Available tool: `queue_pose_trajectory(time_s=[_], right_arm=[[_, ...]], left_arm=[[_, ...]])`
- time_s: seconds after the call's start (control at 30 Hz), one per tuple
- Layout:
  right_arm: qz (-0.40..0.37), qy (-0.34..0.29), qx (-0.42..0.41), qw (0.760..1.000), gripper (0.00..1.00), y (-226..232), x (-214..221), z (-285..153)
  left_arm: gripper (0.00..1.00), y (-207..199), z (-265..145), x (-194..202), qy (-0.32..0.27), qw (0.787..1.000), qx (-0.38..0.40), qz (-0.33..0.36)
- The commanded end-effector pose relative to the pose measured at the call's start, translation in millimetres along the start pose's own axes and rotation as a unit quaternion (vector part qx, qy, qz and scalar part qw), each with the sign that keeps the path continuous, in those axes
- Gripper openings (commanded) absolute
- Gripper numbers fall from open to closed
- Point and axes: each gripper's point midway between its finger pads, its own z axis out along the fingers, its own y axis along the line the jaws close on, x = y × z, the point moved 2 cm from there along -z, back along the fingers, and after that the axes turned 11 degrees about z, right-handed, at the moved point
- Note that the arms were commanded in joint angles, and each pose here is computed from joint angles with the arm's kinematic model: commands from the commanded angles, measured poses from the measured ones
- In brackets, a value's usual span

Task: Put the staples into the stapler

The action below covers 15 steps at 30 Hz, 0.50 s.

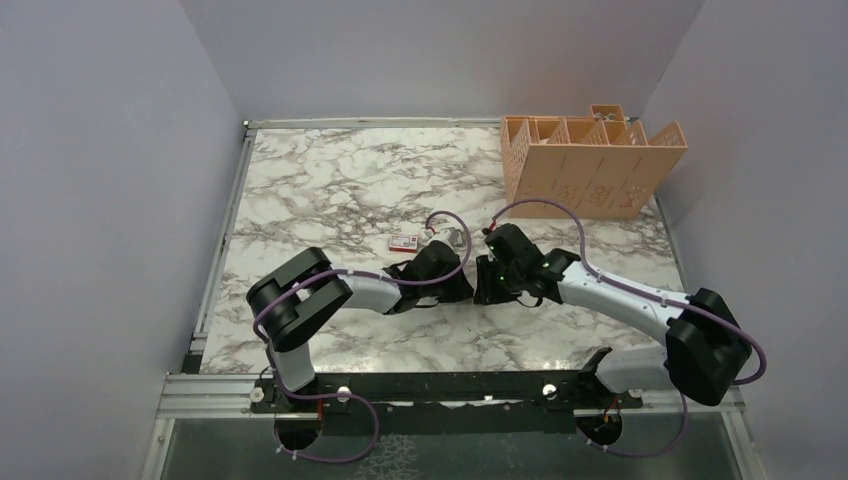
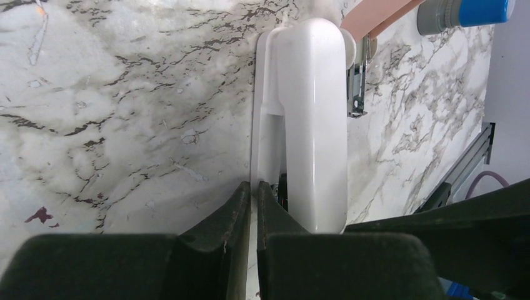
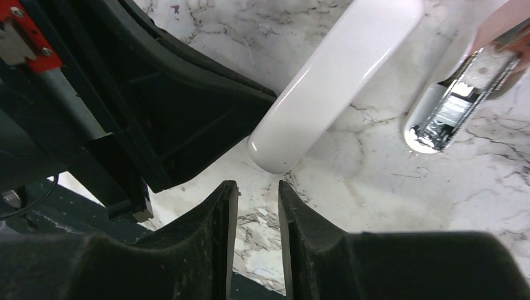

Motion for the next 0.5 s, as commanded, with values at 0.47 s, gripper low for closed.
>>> queue_pose_trajectory(time_s=[0.47], right_arm=[[0.079, -0.093, 0.045, 0.992, 0.56, -8, -26, -10]], left_arm=[[0.13, 11, -26, -6, -0.034, 0.999, -0.036, 0.013]])
